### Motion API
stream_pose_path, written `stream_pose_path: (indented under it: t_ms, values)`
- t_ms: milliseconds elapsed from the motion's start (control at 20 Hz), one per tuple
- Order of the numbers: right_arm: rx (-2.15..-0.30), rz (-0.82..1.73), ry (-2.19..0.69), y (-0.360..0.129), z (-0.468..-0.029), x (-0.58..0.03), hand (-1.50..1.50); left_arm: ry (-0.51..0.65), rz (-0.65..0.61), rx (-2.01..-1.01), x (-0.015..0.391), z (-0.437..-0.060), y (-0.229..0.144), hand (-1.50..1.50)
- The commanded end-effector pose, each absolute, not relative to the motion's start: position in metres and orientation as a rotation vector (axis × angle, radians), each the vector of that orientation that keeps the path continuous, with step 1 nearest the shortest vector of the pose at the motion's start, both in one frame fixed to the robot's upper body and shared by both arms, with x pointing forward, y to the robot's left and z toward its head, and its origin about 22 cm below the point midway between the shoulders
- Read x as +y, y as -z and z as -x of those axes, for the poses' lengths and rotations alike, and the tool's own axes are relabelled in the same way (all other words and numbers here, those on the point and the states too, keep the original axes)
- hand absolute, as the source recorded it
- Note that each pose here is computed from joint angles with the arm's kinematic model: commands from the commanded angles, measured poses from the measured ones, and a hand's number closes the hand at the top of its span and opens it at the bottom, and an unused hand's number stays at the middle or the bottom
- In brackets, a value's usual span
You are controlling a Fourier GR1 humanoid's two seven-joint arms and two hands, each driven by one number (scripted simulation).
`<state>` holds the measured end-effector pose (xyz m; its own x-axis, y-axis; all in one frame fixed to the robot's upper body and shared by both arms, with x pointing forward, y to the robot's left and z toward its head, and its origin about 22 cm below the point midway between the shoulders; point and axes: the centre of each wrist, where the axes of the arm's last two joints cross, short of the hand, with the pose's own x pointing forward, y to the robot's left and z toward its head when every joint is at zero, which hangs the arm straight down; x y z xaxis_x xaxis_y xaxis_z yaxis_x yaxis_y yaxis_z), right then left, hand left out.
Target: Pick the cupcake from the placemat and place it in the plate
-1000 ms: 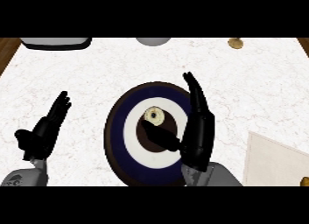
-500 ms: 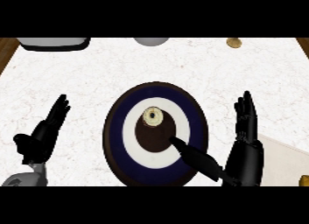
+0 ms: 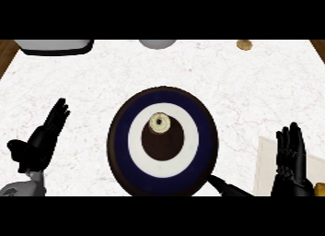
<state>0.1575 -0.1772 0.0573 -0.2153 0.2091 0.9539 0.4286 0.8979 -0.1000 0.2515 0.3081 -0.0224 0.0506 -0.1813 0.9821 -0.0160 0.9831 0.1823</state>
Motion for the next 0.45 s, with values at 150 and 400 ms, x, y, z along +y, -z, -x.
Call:
stream_pose_path:
  t_ms: [150,400]
  values:
    - [-1.817,0.451,0.175,-0.021,-0.155,-0.235,-1.5,0.133,-0.154,-1.504,0.316,-0.233,0.039,0.0]
    - [-1.853,0.447,0.198,0.038,-0.128,-0.271,-1.5,0.128,-0.133,-1.517,0.313,-0.232,0.027,0.0]
